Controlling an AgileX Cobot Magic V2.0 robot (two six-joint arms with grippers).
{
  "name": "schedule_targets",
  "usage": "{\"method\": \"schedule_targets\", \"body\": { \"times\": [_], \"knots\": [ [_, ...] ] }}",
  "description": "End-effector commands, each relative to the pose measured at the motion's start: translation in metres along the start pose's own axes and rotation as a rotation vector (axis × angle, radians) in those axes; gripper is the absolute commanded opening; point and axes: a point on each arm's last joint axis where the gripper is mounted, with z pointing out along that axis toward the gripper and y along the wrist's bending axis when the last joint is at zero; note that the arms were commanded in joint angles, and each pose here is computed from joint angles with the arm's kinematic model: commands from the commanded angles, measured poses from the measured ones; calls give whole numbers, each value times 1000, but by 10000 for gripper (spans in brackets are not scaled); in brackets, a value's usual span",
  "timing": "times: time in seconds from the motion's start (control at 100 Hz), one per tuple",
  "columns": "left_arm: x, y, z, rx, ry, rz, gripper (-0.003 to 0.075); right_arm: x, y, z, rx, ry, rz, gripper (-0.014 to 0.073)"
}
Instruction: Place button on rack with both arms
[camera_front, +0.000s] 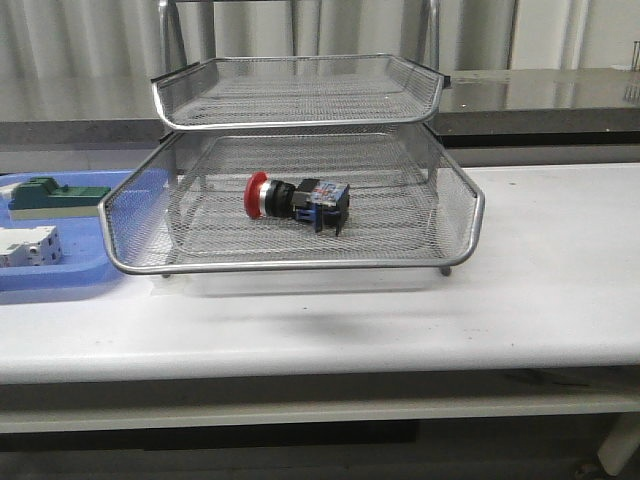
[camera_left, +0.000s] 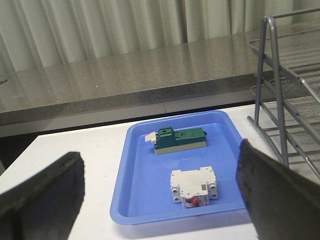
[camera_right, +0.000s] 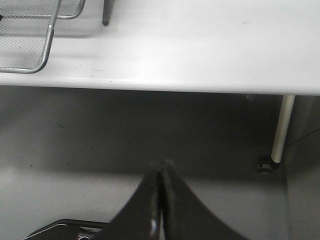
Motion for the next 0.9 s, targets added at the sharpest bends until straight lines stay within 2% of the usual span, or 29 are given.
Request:
{"method": "schedule_targets", "body": {
  "times": [0.0, 0.12, 0.39, 0.89],
  "knots": [
    [-16, 4, 0, -31, -105, -20, 558, -12, -1, -7, 9, -84, -4, -68],
    [-16, 4, 0, -31, -105, -20, 422, -12, -1, -7, 9, -84, -4, -68],
    [-16, 4, 0, -31, -105, -20, 3, -12, -1, -7, 9, -84, -4, -68],
    [-16, 4, 0, -31, -105, -20, 4, -13, 1, -8, -13, -95, 9, -68]
  ]
}}
